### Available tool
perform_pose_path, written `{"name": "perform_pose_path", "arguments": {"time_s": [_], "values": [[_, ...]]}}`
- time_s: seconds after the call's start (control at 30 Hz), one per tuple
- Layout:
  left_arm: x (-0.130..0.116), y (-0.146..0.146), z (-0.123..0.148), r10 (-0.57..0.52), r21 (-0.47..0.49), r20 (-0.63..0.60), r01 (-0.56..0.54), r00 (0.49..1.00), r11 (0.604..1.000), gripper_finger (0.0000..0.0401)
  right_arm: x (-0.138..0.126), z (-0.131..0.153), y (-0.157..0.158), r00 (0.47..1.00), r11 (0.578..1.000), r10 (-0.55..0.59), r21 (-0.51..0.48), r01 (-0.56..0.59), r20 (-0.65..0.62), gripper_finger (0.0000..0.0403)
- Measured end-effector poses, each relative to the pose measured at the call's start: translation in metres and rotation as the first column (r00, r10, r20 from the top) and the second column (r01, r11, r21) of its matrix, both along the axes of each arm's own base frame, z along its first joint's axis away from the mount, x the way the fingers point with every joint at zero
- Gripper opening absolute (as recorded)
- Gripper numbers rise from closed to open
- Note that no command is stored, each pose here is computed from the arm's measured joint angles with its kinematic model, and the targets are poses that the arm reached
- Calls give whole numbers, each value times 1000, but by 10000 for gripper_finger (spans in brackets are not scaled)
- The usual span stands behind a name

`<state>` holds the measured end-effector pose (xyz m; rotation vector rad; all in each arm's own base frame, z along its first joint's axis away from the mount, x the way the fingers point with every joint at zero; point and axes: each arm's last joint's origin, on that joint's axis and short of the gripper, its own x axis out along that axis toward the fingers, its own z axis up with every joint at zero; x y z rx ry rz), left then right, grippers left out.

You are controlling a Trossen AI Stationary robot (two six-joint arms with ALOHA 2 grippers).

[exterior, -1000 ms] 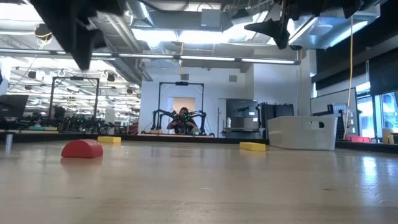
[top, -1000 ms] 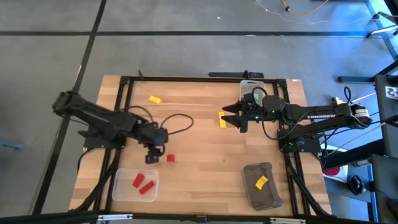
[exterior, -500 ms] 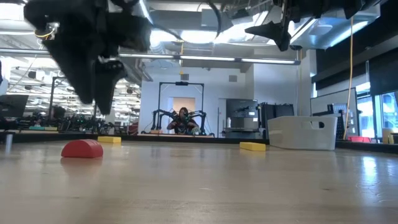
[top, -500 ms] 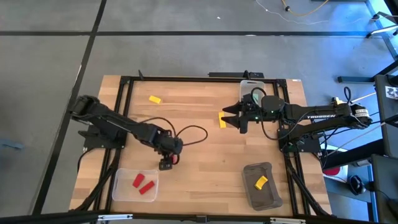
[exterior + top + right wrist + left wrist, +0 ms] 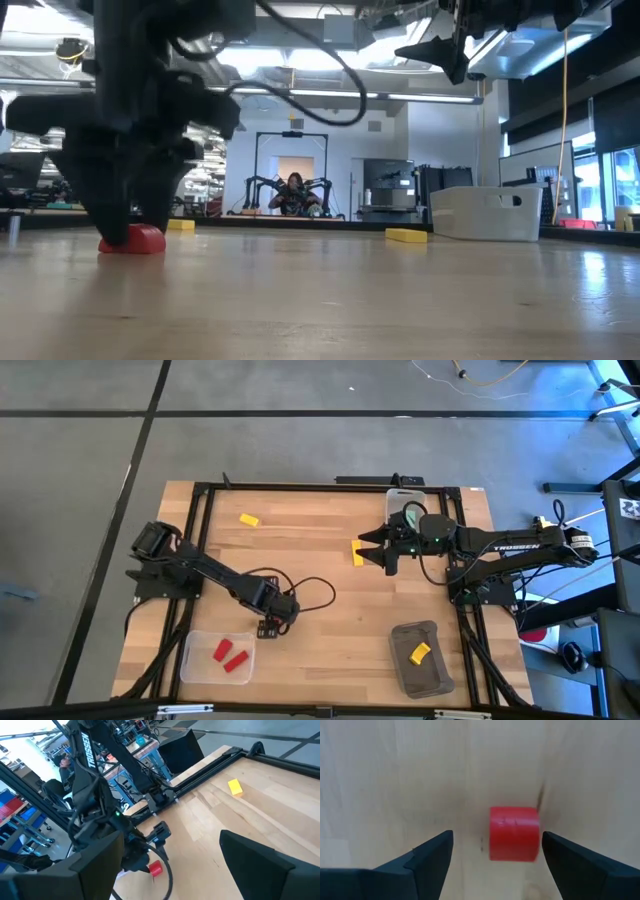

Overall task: Sort & place blocks by color
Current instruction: Put the red block into the white bin

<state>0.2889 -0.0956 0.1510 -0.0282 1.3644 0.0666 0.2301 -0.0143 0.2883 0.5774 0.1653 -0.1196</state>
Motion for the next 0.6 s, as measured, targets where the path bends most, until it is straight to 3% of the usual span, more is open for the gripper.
{"name": "perform_pose_path", "arguments": {"time_s": [0.43, 0.6], "values": [[5, -2, -14, -10, -6, -27, 10, 1000, 1000, 291, 0, 0, 0, 1000, 1000, -3, -1, 3, 0, 330], [5, -2, -14, -33, -16, -21, 33, 999, 999, 242, 0, 0, 0, 1000, 1000, -14, -5, 14, 0, 330]]}}
